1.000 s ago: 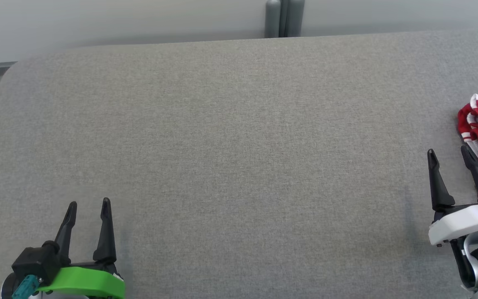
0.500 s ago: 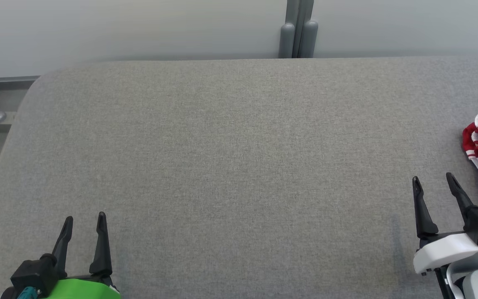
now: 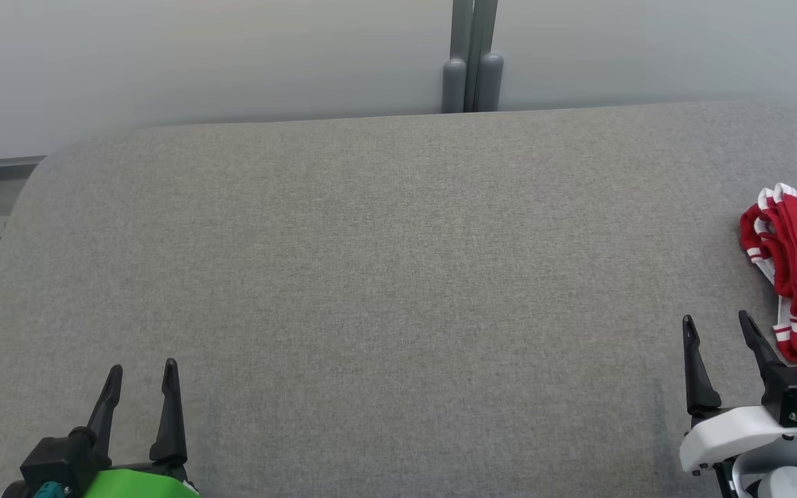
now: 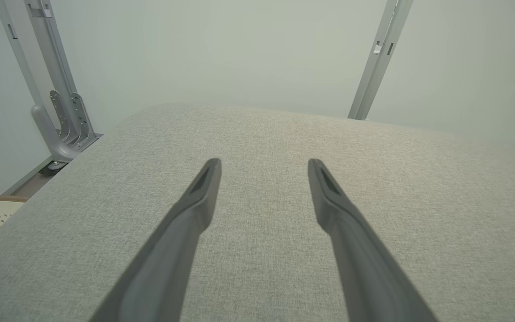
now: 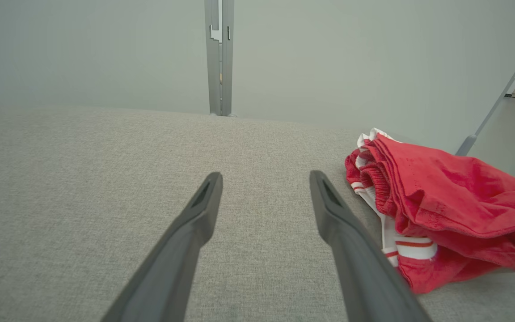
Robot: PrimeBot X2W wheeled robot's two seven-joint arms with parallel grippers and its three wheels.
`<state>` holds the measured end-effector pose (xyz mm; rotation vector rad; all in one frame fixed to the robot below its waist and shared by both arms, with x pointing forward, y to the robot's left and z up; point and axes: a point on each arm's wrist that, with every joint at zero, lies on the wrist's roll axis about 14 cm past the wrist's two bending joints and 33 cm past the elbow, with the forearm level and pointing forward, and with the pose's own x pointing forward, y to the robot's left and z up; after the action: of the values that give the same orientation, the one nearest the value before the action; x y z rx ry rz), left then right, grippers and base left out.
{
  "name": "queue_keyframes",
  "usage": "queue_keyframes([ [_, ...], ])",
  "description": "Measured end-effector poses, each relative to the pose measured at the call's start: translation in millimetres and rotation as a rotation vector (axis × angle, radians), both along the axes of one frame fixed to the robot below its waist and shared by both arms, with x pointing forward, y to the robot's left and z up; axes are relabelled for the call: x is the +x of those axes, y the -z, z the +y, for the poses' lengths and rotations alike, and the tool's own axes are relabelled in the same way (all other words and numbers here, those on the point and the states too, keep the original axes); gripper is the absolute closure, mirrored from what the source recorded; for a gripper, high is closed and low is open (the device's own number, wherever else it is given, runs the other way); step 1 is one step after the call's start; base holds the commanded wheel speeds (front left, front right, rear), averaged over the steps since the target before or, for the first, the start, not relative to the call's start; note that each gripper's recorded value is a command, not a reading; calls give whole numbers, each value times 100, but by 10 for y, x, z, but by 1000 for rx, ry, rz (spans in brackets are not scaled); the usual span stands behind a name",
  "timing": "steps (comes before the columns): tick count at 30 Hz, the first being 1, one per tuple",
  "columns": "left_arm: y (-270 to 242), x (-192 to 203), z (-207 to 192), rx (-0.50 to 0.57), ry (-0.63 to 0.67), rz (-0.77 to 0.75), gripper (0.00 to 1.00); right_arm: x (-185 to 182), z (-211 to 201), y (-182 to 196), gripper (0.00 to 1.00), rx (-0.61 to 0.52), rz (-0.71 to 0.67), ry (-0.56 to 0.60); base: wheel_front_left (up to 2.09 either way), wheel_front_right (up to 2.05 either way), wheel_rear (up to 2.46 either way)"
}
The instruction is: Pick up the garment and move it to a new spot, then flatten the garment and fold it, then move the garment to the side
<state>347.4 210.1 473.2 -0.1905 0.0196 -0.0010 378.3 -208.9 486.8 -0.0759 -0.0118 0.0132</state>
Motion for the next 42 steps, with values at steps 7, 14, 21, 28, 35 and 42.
queue_keyframes([
  [7, -10, 25, -60, -3, 20, -3, 0, -30, -26, 5, 0, 3, 2, 12, 0, 0, 0],
  [14, 45, 13, -84, -9, 24, 15, 0, -66, -10, 86, 0, 9, 27, 13, 0, 0, 0],
  [21, 43, 11, -87, -9, 25, 15, 0, -81, -10, 98, 0, 10, 30, 14, 0, 0, 0],
  [28, 148, -22, -110, -17, 25, 49, 100, -131, 22, 232, 100, 28, 73, 16, 0, 0, 0],
  [35, 237, -43, -115, -105, 1, 86, 100, -173, -9, 372, 100, 130, 130, 53, 0, 0, 0],
  [42, 246, -30, -78, -223, -33, 99, 100, -162, -29, 353, 100, 274, 125, 83, 0, 0, 0],
])
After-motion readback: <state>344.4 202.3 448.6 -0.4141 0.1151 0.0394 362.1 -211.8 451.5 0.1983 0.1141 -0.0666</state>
